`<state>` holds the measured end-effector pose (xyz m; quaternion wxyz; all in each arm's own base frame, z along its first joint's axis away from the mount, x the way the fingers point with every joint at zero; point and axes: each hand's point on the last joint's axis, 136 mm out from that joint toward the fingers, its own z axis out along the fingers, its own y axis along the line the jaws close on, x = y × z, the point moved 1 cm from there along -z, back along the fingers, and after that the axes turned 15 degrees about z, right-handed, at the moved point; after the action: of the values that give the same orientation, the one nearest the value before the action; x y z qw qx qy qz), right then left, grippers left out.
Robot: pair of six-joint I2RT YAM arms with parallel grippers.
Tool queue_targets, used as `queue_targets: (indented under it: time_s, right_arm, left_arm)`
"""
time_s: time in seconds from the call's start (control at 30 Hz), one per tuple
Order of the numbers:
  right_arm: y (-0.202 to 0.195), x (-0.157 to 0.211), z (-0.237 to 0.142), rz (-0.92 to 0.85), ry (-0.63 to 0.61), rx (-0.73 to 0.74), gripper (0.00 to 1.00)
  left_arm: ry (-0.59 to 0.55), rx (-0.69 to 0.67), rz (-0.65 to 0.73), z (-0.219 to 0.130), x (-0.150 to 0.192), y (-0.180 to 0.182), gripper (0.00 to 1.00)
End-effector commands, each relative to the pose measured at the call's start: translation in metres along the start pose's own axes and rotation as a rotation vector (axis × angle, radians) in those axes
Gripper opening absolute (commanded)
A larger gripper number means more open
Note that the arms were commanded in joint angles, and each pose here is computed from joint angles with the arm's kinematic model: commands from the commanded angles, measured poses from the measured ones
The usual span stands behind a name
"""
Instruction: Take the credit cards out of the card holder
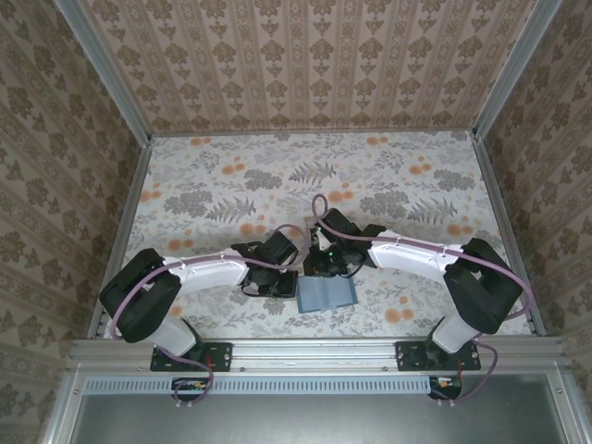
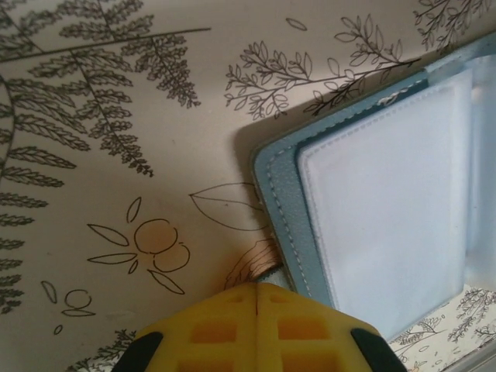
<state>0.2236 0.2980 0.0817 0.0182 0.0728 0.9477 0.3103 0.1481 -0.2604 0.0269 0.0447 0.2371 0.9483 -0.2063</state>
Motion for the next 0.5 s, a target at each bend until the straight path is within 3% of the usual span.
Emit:
queue_targets:
  time_s: [0.0, 0.47]
  right_arm:
    - [-0.011, 0.007, 0.013, 0.028, 0.031, 0.029, 0.14]
    - [-0.02, 0.027, 0.044, 0.037, 0.118, 0.052, 0.15]
  left_arm:
    - [0.018, -0.006, -0.022, 0.006, 0.008, 0.005, 0.04]
    - [0.027, -0.007, -0.031, 0.01, 0.013, 0.009, 0.03]
